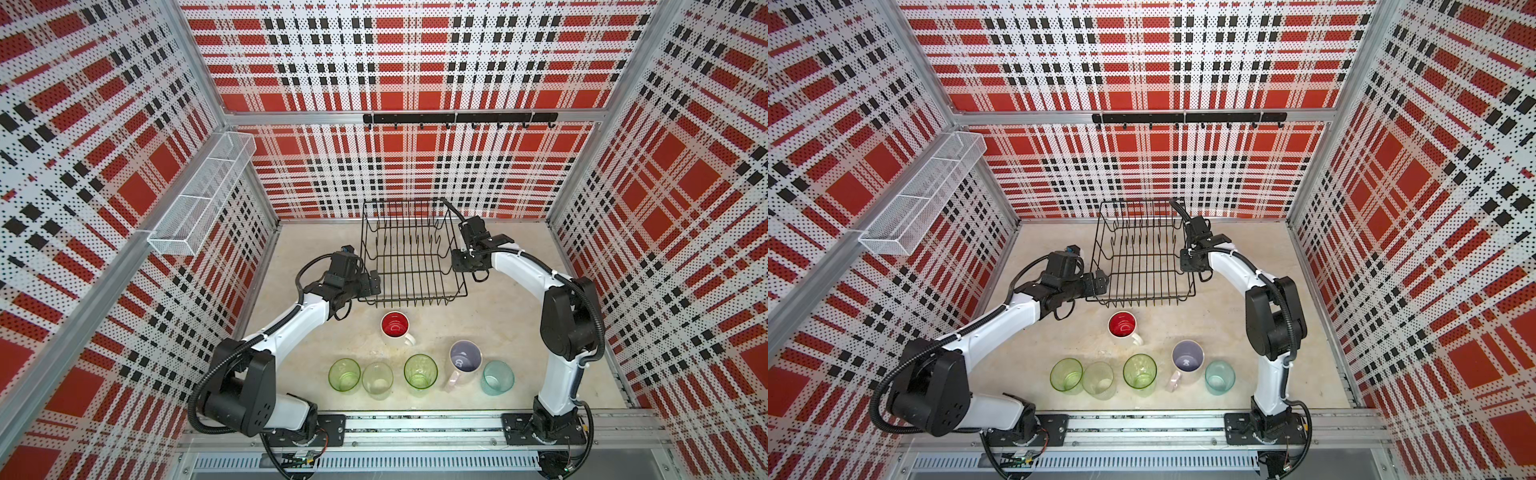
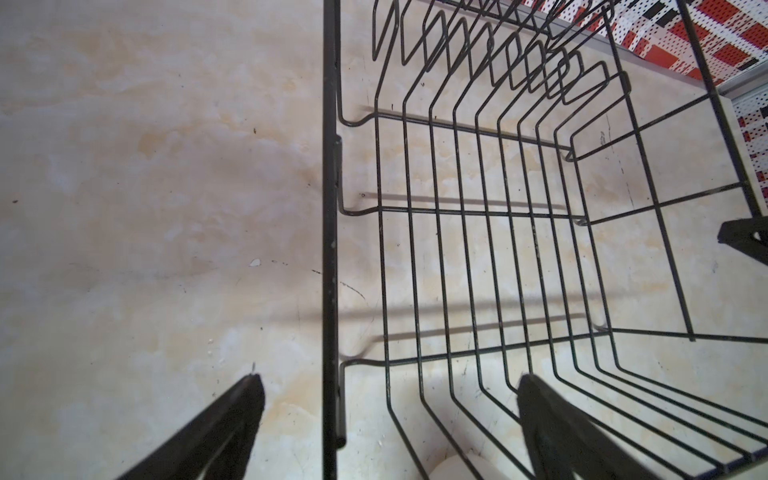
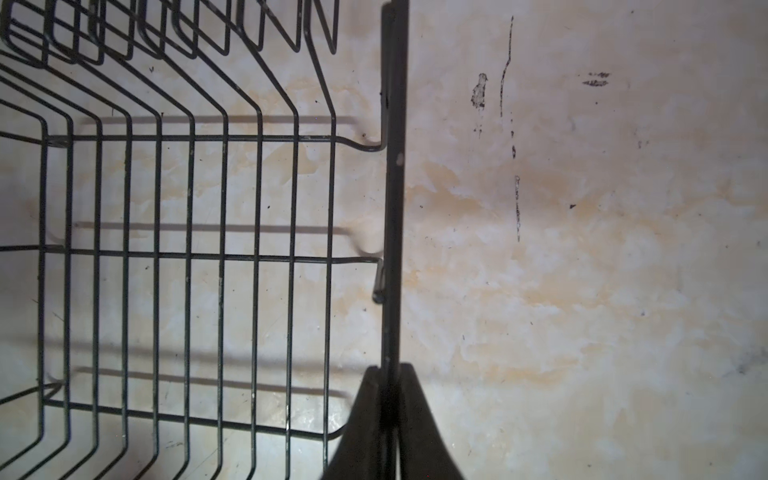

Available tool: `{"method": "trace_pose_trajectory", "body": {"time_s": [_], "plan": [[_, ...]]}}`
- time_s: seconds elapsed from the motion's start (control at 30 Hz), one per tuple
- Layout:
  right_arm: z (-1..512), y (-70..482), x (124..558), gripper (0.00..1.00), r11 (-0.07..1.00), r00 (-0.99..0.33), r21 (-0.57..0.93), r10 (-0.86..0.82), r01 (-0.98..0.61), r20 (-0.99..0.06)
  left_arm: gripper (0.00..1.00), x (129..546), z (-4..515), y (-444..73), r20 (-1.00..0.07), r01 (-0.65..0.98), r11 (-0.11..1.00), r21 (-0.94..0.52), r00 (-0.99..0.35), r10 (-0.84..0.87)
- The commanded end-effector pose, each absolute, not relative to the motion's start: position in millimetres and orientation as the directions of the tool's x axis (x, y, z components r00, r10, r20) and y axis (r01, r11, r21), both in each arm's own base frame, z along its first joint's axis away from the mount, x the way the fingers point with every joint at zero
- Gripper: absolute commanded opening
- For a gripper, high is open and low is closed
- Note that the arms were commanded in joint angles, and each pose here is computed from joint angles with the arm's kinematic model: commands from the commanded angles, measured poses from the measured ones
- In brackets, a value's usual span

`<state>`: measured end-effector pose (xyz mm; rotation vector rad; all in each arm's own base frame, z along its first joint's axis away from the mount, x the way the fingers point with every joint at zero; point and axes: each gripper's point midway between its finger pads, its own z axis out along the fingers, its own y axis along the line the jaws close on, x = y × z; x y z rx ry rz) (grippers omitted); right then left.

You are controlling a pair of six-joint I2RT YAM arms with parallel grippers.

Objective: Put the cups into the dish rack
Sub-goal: 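Swing the right gripper down to the red-lined white mug while the left holds still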

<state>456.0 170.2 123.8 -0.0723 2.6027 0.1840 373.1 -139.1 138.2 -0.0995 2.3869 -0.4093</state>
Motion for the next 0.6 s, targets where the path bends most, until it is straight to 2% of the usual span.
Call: {"method": "trace_pose_trajectory", "body": {"time_s": [0.0, 0.3, 0.43, 0.57], "plan": [[158, 162, 458, 0.27, 0.989, -0.811, 0.096, -0.034, -0.111, -0.584, 0.98, 372, 153, -140, -0.654, 0.063, 0.941, -0.333, -0.734, -0.182], [198, 163, 440, 0.41, 0.978, -0.771, 0.143, -0.027, -0.152, -0.636, 0.98, 370, 178, -137, -0.685, 0.089, 0.938, -0.334, -0.707, -0.177], [223, 172, 412, 0.43, 0.967, -0.748, 0.164, -0.040, -0.197, -0.662, 0.98, 351, 185, -138, -0.675, 0.111, 0.928, -0.356, -0.717, -0.174], [236, 207, 368, 0.45, 0.935, -0.746, 0.203, -0.090, -0.292, -0.660, 0.98, 323, 184, -132, -0.663, 0.111, 0.939, -0.327, -0.735, -0.144]]}}
